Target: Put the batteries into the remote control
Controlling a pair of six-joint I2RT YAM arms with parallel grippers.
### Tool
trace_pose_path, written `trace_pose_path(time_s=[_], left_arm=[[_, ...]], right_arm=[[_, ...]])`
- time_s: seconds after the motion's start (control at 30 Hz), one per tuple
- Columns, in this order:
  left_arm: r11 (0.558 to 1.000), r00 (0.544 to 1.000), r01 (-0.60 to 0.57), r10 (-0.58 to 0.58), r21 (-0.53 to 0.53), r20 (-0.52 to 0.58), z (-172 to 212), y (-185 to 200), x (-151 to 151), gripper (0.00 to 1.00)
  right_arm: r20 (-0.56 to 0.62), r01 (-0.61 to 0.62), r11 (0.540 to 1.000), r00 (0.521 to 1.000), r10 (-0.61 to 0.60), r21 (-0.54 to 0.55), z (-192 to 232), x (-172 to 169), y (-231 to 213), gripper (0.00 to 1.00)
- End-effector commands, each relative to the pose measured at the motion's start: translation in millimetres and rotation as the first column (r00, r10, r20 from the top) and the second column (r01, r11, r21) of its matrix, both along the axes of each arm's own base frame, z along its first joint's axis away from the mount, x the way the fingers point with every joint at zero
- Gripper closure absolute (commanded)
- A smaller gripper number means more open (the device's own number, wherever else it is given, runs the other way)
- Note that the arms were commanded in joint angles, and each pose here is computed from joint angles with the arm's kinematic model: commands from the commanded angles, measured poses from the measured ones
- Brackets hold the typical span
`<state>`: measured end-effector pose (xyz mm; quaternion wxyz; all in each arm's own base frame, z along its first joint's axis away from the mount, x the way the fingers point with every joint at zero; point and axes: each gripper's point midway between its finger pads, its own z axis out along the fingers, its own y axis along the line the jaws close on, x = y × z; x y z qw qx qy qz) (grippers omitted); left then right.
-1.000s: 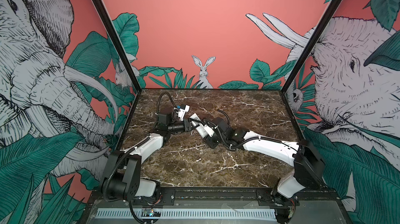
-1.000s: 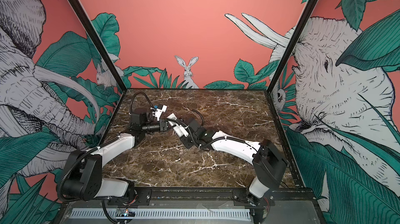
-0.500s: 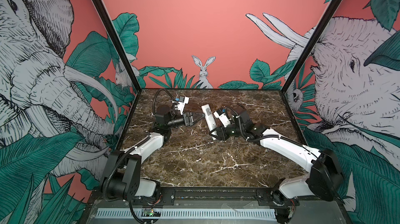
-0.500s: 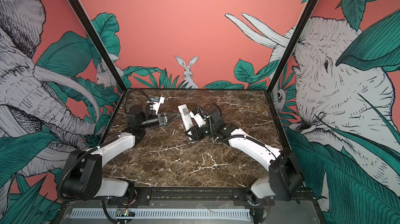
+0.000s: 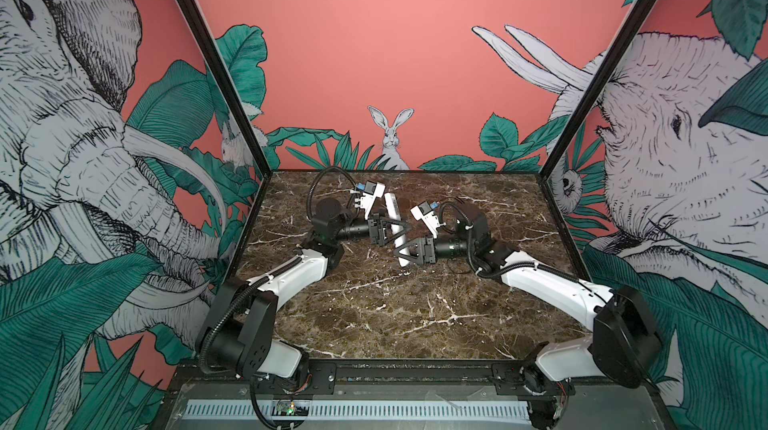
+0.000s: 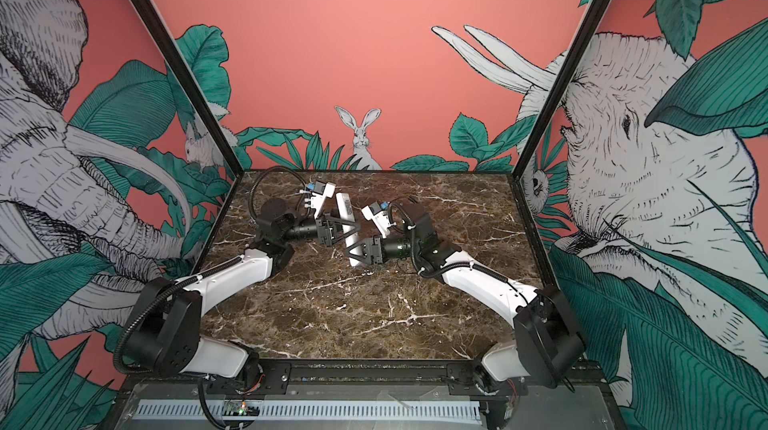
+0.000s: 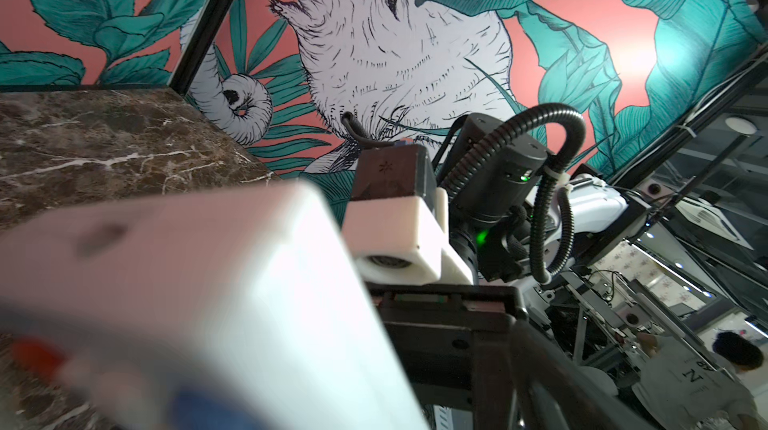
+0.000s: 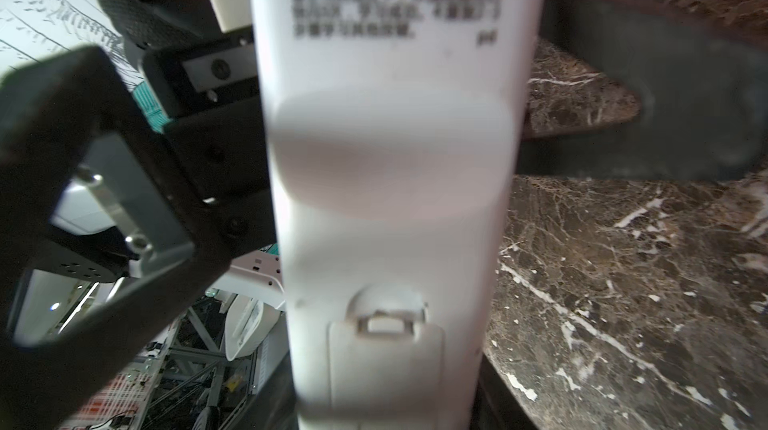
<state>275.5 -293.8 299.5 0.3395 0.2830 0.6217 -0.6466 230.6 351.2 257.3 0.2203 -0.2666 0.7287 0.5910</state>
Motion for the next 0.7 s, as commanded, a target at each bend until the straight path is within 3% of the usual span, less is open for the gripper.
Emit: trace_pose_path(time_s=[0.0, 0.23, 0.47, 0.67], left_arm=[[0.998, 0.997, 0.034, -0.031, -0.05, 0.071, 24.5, -0.8, -5.0, 0.08], [0.998, 0.997, 0.03, -0.026, -0.06, 0.071, 27.5, -0.3, -5.0, 0.23], [0.998, 0.997, 0.028, -0.024, -0.059, 0.072, 29.0, -0.5, -3.1, 0.49], [0.998, 0.997, 0.027, -0.023, -0.051, 0.071, 27.1, -0.9, -2.3, 0.62]], right_arm=[[0.049, -0.044, 0.994, 0.998, 0.039, 0.104, 25.8, -1.4, 1.2, 0.65], [0.028, -0.053, 0.991, 0.998, 0.05, 0.121, 22.2, -1.3, -2.9, 0.65], [0.014, -0.063, 0.988, 0.998, 0.062, 0.139, 18.8, -1.0, -4.3, 0.65], [-0.005, -0.06, 0.988, 0.998, 0.061, 0.145, 13.6, 3.0, -4.5, 0.63]])
